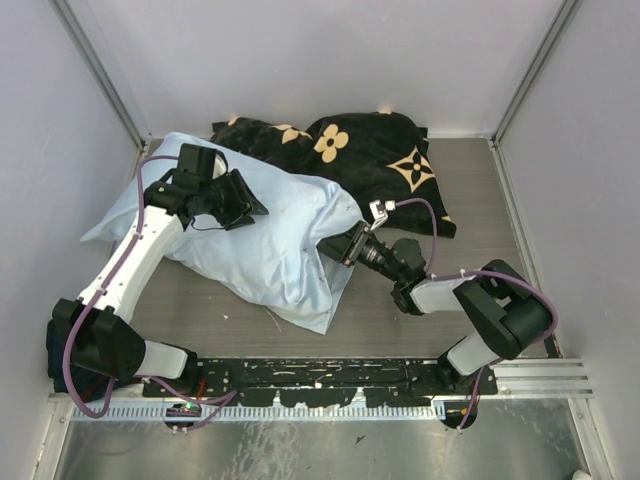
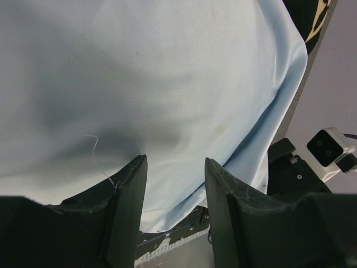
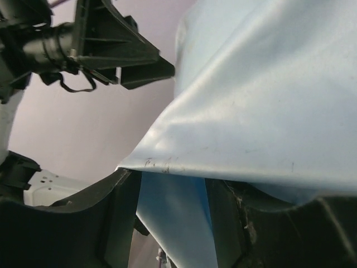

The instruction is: Put the pillow into the pillowcase

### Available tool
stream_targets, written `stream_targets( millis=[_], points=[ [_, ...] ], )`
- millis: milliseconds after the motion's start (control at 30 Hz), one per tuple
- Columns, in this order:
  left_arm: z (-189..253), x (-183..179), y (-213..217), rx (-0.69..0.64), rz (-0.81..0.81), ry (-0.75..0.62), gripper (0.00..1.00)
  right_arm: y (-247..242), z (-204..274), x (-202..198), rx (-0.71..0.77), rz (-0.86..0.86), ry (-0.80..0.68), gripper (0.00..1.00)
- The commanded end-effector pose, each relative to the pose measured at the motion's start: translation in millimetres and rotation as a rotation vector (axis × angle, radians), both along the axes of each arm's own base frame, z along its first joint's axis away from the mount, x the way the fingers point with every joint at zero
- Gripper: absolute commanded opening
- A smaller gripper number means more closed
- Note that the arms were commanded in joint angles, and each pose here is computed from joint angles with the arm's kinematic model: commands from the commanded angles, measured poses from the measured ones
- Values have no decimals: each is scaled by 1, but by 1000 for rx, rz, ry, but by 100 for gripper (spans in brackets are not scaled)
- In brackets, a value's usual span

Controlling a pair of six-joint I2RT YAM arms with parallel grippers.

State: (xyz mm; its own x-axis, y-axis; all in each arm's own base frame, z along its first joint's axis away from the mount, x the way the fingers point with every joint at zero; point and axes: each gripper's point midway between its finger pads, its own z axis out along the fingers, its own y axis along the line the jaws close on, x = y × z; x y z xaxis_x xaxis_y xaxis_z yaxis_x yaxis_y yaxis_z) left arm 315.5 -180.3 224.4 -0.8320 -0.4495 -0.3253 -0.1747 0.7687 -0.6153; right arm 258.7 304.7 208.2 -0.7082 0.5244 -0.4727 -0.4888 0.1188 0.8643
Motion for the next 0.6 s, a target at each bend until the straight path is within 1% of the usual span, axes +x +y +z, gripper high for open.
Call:
stream_targets(
  millis=[0,100,200,300,467,567],
  points=[
    [2,-1,-1,-3,-16,-22,53,5,-6,8,-69,-27,-9,55],
    [1,-2,-1,1,-18,-20,53,3,-24,13,-195,-61,38,55],
    [-1,-2,-3,-10,-27,-20,53,-2,-13,11,-218,-82,7,55],
    [-2,0,-5,-24,-22,-21,53,-12,-11,13,-268,-136,15,55],
    [-4,0,-5,-22,-28,-23,53,-28,-28,9,-371,-184,67,55],
    [-9,-1,-8,-37,-28,-13,53,-33,-43,7,-391,-189,85,55]
  ],
)
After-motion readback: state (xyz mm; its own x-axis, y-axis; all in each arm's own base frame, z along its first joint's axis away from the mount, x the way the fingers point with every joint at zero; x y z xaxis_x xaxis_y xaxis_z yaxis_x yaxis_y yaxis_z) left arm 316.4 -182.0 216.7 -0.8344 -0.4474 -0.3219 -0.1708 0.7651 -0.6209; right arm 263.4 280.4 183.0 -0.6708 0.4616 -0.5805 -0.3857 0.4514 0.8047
